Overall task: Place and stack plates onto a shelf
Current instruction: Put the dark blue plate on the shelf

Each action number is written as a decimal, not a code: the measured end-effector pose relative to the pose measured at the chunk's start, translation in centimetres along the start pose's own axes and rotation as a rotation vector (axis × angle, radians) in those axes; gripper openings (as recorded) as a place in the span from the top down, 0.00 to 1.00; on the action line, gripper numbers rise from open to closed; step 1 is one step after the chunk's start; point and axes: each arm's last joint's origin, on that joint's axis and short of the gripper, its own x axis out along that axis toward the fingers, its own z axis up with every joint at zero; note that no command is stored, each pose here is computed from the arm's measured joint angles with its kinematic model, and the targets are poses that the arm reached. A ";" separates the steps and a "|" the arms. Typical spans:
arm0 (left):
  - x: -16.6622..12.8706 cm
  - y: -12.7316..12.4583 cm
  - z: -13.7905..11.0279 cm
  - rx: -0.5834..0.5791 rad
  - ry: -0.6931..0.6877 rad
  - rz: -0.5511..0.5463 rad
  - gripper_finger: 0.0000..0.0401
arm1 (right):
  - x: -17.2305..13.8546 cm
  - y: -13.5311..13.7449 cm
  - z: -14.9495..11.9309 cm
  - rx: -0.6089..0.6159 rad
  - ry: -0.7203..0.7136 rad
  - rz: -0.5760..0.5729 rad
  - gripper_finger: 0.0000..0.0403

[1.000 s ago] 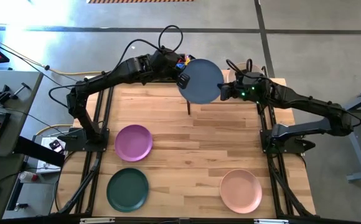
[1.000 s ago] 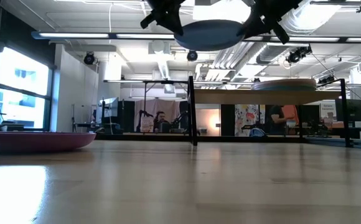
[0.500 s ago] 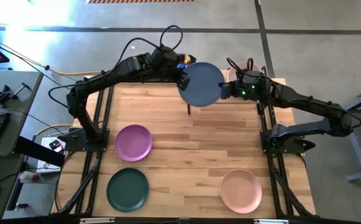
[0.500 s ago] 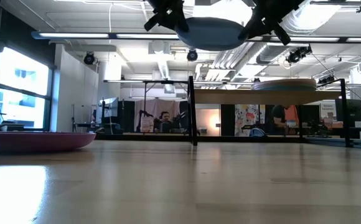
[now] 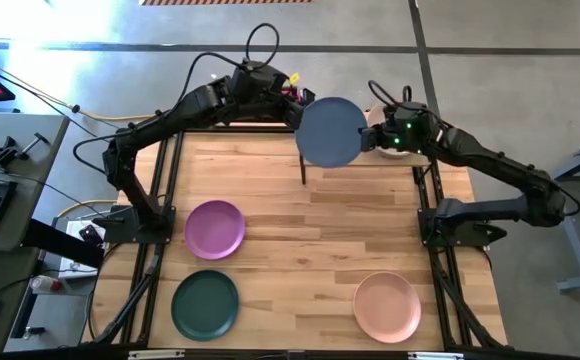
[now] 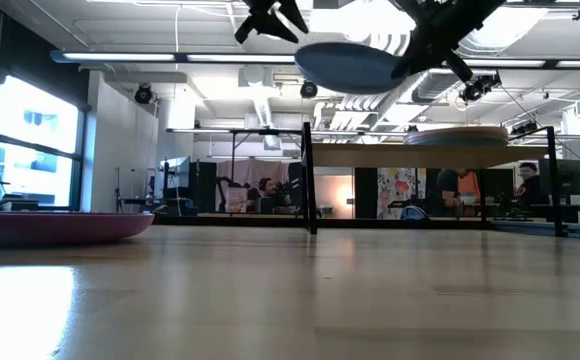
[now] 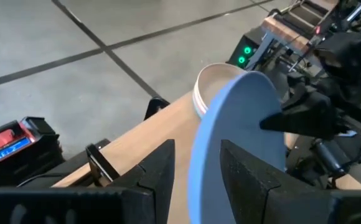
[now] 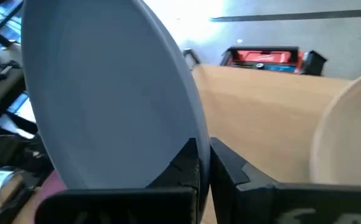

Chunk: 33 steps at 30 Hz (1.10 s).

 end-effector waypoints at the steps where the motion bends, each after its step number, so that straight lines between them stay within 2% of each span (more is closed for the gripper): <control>1: -0.1 0.0 0.1 -0.001 -0.003 -0.001 0.71 | 0.0 -0.3 0.2 0.000 -0.001 -0.007 1.00; 12: -3.4 -1.2 0.5 0.009 -0.018 -0.109 0.71 | 1.1 -3.7 1.9 0.049 0.000 -0.112 1.00; 20: -8.5 -1.8 1.2 0.091 -0.077 -0.169 0.71 | 4.3 -4.5 1.4 0.056 0.092 -0.165 1.00; 24: -10.6 -1.8 1.3 0.098 -0.096 -0.187 0.71 | 5.1 -4.7 1.2 0.066 0.109 -0.191 1.00; 29: -12.5 -1.3 1.4 0.105 -0.096 -0.185 0.71 | 6.2 -5.0 0.9 0.068 0.141 -0.212 1.00; 33: -12.7 -1.2 1.2 0.127 -0.085 -0.178 0.71 | 6.8 -5.2 0.6 0.072 0.164 -0.226 1.00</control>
